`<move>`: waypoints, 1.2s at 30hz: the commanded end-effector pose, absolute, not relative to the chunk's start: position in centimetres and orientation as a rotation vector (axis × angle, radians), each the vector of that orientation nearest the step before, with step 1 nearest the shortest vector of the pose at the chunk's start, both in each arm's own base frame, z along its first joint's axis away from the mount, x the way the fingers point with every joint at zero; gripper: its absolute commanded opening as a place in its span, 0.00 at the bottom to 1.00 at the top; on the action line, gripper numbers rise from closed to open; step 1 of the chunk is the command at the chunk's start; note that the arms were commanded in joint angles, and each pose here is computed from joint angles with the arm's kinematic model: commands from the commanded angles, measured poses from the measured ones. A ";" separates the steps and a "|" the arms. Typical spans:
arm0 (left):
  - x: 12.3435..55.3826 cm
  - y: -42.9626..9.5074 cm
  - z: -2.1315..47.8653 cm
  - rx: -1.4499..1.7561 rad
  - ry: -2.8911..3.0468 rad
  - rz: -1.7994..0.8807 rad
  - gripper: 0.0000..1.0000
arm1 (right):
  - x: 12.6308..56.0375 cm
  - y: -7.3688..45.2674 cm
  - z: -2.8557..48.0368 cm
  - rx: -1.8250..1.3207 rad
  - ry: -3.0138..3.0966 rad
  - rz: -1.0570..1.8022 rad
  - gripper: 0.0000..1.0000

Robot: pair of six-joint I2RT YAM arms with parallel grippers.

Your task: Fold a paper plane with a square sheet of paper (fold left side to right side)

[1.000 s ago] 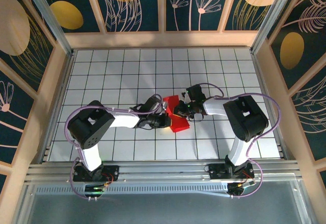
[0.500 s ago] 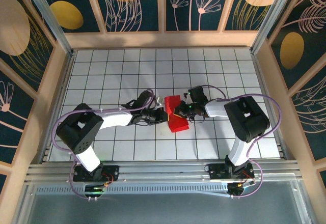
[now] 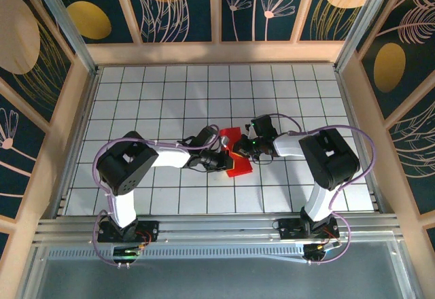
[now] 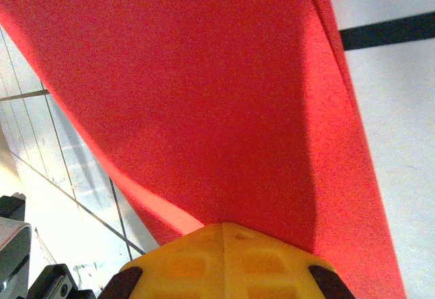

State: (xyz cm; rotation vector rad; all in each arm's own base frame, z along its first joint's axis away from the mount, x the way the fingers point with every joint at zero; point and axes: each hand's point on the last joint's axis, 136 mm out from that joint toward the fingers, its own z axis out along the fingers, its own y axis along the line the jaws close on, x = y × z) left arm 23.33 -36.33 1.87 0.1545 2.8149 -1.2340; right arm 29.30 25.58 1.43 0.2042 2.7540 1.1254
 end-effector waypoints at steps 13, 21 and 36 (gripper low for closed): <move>19.5 -34.3 0.0 0.218 2.915 -1.145 0.00 | 26.8 22.0 -3.1 0.360 2.914 0.896 0.00; 16.7 -33.1 -0.8 0.259 2.982 -1.144 0.00 | 26.7 21.9 -3.2 0.359 2.919 0.888 0.00; 22.2 -32.1 6.9 0.134 2.726 -1.297 0.00 | 26.6 21.7 -2.8 0.353 2.910 0.880 0.00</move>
